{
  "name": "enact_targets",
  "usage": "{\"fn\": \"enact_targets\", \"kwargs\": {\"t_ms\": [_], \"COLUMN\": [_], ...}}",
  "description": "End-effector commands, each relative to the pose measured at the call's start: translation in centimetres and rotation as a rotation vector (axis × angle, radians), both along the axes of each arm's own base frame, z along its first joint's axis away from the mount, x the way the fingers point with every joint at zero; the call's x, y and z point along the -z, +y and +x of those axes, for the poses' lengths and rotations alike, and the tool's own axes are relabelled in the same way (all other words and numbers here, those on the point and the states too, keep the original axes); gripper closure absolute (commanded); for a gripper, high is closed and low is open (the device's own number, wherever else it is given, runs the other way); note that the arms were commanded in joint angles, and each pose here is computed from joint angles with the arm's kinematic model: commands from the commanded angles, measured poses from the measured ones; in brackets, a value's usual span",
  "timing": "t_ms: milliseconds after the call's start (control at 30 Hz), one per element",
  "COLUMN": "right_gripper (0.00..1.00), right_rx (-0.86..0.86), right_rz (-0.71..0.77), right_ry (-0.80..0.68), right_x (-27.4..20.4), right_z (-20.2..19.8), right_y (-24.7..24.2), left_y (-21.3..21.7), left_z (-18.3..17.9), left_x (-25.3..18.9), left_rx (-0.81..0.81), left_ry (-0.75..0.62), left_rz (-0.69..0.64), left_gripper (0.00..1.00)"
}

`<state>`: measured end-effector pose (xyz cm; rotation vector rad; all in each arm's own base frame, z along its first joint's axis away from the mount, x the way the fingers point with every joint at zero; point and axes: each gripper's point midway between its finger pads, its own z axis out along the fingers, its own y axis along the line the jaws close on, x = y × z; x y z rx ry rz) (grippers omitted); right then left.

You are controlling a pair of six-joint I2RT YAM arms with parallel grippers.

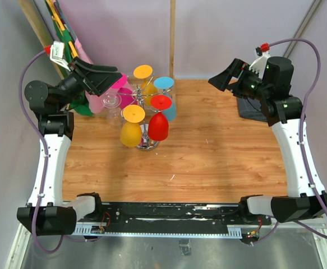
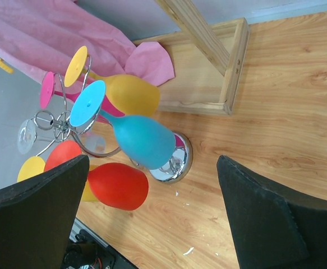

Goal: Place the wine glass upside down on the wine glass rack

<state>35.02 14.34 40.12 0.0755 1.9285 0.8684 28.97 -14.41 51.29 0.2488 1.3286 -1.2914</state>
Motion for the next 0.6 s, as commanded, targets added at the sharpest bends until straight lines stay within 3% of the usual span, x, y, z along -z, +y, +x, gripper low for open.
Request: {"fn": "enact_targets", "kwargs": {"t_ms": [0,567], "right_gripper": [0.02,0.01], "right_rx": [0.018,0.015], "right_rz": [-0.006,-0.001], "right_ry": [-0.043,-0.062], "right_x": [-1.57,-2.01], "right_z": [-0.49,-0.87], "right_y": [-0.64,-0.64], "left_y": [0.05,-0.01], "left_z": [-1.33,-1.45], "left_x": [-1.14,-1.23], "left_rx": [-0.003,0.008], "left_ry": [-0.052,-0.053], "left_rz": [0.004,-0.005], "left_gripper": [0.01,0.01]}}
